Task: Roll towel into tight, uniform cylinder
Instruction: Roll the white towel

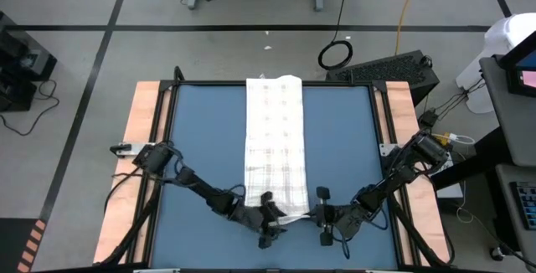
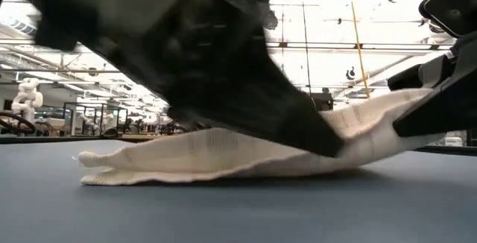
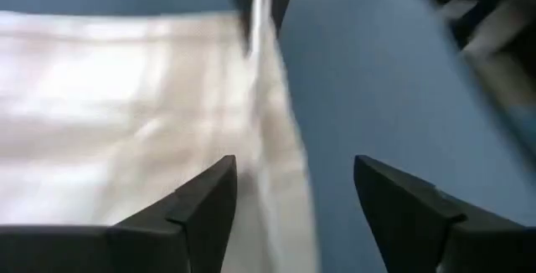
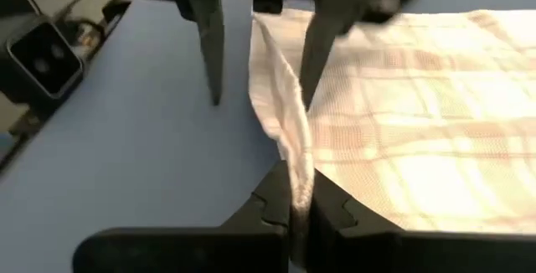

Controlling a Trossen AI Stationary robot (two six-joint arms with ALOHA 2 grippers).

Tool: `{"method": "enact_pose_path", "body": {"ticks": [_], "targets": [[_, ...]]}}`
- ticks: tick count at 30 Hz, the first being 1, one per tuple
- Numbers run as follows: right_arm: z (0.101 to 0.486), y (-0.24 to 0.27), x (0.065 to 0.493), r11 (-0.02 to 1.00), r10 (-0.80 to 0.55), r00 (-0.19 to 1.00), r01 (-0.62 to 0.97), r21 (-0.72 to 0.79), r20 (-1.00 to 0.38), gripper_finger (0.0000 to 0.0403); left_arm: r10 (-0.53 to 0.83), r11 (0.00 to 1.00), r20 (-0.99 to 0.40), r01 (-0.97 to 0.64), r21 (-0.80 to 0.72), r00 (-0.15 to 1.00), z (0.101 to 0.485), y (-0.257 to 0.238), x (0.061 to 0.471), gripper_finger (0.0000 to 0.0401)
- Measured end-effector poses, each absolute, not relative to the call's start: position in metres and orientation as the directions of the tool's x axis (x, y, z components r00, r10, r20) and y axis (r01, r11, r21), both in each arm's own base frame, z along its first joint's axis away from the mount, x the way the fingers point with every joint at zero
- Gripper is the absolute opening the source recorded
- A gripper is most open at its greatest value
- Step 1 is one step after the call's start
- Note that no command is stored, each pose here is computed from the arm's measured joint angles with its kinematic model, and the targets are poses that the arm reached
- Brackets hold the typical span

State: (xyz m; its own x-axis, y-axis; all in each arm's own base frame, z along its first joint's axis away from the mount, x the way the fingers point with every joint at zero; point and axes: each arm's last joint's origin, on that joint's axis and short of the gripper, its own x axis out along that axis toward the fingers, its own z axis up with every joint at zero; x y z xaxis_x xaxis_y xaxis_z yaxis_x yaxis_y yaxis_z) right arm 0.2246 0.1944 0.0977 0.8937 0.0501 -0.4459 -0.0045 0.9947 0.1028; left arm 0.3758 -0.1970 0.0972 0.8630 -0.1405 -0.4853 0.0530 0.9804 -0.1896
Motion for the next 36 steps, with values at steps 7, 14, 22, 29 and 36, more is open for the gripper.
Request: {"method": "enact_pose_path", "body": {"ticks": [7,14,22,29,36], "targets": [[0.109,0.187,0.232,0.985,0.032,0.915,0.040,0.171,-0.402,0.0002,0.055,0.986,-0.494,0.031,0.165,0.868,0.124,-0.236,0.334,0.0247],[0.118,0.176,0.240,0.982,0.000,0.923,0.074,0.176,-0.385,0.0002,0.200,0.956,-0.500,-0.057,0.287,0.843,0.111,-0.259,0.301,0.0247],[0.123,0.167,0.245,0.979,-0.029,0.923,0.103,0.174,-0.383,0.0002,0.295,0.942,-0.446,-0.179,0.284,0.845,0.109,-0.269,0.284,0.0248],[0.122,0.159,0.249,0.971,-0.060,0.915,0.146,0.190,-0.398,0.0002,0.274,0.951,-0.499,-0.153,0.271,0.822,0.098,-0.270,0.280,0.0280],[0.120,0.157,0.249,0.966,-0.073,0.906,0.168,0.197,-0.416,0.0002,0.293,0.940,-0.522,-0.140,0.312,0.801,0.084,-0.269,0.278,0.0285]]}}
